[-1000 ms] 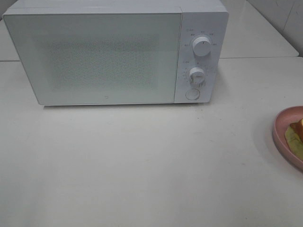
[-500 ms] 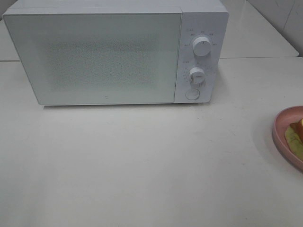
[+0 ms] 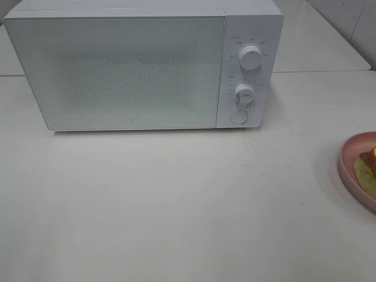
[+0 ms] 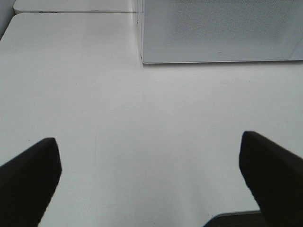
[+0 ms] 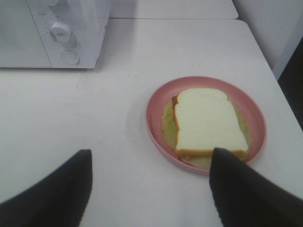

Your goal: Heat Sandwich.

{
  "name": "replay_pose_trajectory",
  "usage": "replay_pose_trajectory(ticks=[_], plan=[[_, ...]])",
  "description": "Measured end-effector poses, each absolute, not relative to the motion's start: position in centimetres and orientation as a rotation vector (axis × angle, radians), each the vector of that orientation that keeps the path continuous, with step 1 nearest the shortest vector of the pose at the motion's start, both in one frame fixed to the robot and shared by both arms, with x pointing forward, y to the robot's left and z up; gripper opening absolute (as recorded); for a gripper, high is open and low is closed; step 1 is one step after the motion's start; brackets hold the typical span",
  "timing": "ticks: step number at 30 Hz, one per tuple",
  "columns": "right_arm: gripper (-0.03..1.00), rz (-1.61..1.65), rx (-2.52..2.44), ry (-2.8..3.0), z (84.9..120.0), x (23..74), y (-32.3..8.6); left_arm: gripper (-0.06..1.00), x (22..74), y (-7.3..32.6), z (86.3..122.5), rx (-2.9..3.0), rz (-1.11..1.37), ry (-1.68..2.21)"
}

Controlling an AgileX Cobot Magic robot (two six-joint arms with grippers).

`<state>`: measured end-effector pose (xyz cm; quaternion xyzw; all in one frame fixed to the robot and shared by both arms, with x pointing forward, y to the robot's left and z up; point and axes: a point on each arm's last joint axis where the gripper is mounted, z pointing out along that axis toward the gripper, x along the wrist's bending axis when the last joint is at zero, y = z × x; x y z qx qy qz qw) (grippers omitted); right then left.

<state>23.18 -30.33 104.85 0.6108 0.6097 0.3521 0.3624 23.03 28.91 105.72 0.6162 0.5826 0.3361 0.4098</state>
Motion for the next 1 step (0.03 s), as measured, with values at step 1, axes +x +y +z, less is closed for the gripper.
replay_pose_trajectory(ticks=[1], plan=[[0.68,0.907,1.573,1.570,104.85,23.18,-30.33,0.96,23.03,28.91,105.72,1.552,0.846,1.467]])
